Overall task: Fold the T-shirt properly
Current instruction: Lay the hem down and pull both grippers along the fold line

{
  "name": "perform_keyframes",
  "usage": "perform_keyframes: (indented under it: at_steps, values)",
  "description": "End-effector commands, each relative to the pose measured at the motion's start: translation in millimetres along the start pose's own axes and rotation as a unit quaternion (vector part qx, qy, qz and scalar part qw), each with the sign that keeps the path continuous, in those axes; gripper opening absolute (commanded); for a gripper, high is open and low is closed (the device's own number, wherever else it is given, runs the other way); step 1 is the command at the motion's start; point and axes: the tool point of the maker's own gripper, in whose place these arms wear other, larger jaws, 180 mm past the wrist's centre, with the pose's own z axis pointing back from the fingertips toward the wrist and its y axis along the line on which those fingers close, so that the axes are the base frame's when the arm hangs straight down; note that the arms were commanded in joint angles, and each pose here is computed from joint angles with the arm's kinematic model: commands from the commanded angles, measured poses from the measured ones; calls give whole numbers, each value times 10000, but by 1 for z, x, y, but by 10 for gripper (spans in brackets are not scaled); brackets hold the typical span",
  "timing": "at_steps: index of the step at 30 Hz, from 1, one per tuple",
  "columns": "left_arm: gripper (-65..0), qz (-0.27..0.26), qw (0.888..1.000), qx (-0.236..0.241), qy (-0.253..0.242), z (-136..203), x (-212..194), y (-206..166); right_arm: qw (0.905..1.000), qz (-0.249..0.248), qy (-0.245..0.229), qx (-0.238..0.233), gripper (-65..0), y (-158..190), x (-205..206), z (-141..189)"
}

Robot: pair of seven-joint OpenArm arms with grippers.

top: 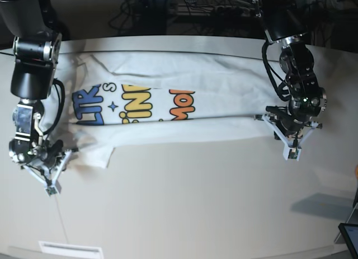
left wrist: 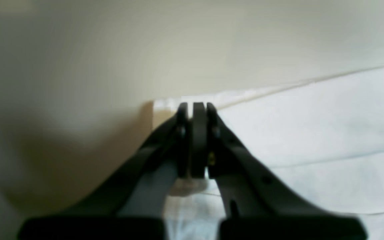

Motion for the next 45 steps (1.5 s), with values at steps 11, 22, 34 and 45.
perform_keyframes:
  at_steps: [11, 22, 34, 45]
  values:
    - [-650, -208, 9997, 130, -76, 8, 1, 8, 9973, 457, -237, -529, -649, -10, 15, 48]
    - [-650, -765, 9969, 153, -109, 22, -2, 3, 9932, 783, -47, -866, -649, -3, 2, 86]
    - [-650, -1290, 9916, 77, 73, 22, -12, -1, 9909, 900, 109, -996, -649, 13, -24, 113]
    - [-650, -1465, 9891, 103, 70, 33, -18, -2, 9916, 864, 270, -919, -650, 26, -52, 120]
